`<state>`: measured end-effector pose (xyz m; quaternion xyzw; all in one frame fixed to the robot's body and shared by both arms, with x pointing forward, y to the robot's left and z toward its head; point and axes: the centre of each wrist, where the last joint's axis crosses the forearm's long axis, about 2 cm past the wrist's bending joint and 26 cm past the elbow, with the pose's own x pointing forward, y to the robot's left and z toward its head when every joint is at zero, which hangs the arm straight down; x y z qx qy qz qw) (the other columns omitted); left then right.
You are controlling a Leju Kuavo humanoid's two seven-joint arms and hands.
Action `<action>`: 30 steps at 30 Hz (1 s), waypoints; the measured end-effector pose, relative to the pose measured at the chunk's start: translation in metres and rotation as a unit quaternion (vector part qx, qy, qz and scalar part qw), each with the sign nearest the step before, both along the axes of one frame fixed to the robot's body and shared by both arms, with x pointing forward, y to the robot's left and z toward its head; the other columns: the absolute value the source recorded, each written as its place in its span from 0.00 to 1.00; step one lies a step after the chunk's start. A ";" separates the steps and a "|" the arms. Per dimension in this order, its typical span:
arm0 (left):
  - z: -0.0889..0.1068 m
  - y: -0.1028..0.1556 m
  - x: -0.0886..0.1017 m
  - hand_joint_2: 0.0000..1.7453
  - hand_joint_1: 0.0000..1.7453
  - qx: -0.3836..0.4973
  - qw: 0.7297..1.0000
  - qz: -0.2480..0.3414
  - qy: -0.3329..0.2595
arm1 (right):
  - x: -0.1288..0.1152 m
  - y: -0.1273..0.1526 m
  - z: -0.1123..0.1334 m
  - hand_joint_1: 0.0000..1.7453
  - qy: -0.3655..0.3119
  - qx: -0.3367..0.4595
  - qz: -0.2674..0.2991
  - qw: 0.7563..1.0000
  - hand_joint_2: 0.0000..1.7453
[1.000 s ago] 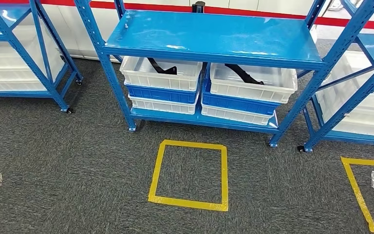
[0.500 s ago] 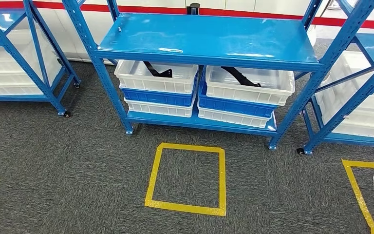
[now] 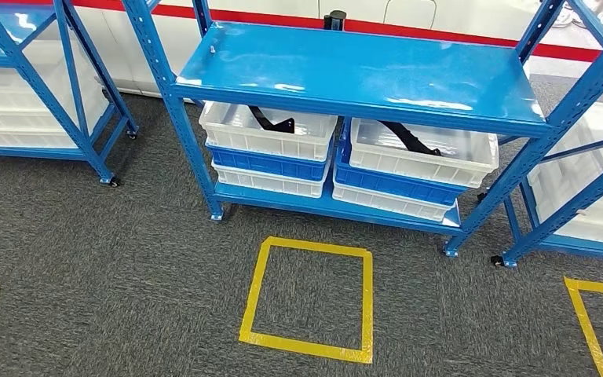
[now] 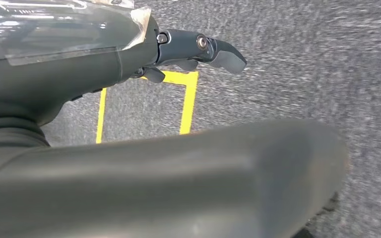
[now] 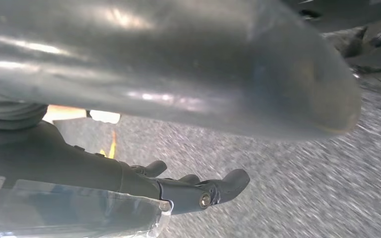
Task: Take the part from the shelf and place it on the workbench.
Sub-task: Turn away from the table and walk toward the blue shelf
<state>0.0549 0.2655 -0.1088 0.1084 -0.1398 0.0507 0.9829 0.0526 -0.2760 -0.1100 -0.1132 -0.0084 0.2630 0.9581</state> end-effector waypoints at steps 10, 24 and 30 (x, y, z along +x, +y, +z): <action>0.000 0.000 0.000 0.00 0.00 0.000 1.000 0.000 0.000 | 0.002 0.000 0.000 0.00 -0.002 0.000 0.000 1.000 0.00; 0.000 0.000 0.001 0.00 0.00 0.000 1.000 0.000 -0.001 | 0.003 0.001 0.000 0.00 -0.003 0.001 0.000 1.000 0.00; 0.000 0.000 0.000 0.00 0.00 0.000 1.000 0.000 0.000 | 0.000 0.000 0.000 0.00 0.000 0.000 0.000 1.000 0.00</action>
